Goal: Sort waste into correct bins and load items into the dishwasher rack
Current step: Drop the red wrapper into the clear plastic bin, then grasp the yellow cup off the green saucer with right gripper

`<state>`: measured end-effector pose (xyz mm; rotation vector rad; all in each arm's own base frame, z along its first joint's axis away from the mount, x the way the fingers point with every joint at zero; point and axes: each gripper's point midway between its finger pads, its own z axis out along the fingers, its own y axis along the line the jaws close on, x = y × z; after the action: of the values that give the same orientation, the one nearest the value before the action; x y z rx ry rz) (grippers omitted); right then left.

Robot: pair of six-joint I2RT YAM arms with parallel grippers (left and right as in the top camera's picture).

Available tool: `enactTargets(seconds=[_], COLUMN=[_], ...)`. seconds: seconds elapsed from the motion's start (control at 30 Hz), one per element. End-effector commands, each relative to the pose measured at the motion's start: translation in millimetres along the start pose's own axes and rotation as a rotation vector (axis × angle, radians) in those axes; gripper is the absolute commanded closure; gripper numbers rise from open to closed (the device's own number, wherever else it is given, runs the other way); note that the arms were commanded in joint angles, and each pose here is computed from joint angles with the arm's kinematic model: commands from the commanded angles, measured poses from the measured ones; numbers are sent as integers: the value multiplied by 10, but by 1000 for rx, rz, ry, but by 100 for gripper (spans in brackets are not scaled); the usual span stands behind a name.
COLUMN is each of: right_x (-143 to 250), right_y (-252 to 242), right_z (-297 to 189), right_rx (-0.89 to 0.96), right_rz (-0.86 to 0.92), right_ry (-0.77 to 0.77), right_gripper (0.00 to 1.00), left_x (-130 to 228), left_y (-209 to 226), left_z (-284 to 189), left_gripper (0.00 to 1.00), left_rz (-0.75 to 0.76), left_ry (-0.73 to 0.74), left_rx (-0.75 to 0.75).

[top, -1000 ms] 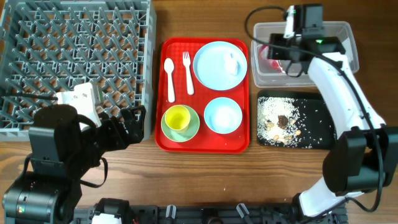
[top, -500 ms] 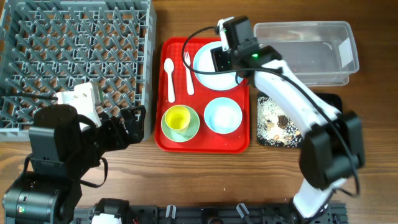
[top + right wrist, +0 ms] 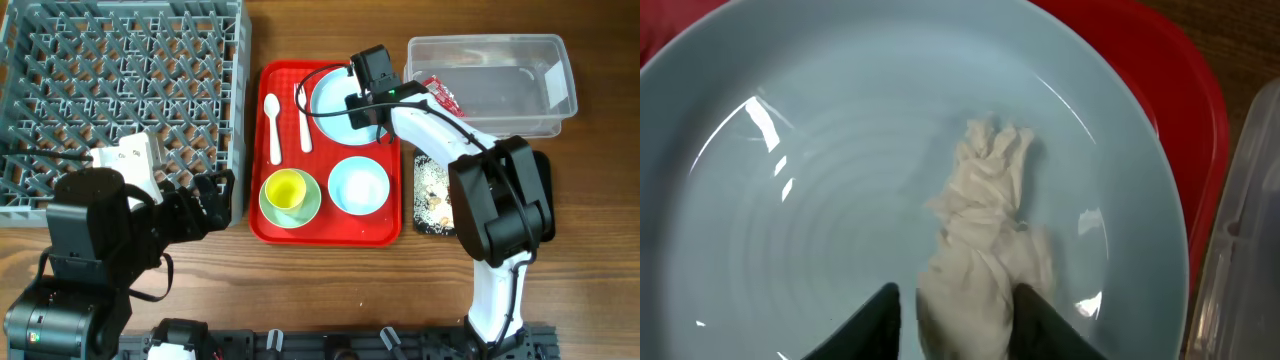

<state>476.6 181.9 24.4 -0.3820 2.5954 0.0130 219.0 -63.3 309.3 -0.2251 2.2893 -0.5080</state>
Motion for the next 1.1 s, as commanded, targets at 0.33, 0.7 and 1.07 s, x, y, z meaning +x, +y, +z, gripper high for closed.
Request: enactTargets(seconds=[0.33,0.7,1.07], right_x=[-586,-280,-550], right_y=[-137,-1382,-586], right_z=[-1052,-1291,-2705], right_rx=[-97,48,-370], right_rz=[154,360,244], right_ry=[-198,-132,-330], right_gripper=[96,58,36], left_x=[-45,-45,-45], left_y=[3,3,3], left_z=[-36,-36,-36], left_gripper=[0,0,0], left_rz=[9,9,9], left_ry=[-18,-18,-18], left_rx=[-5,-5,-5])
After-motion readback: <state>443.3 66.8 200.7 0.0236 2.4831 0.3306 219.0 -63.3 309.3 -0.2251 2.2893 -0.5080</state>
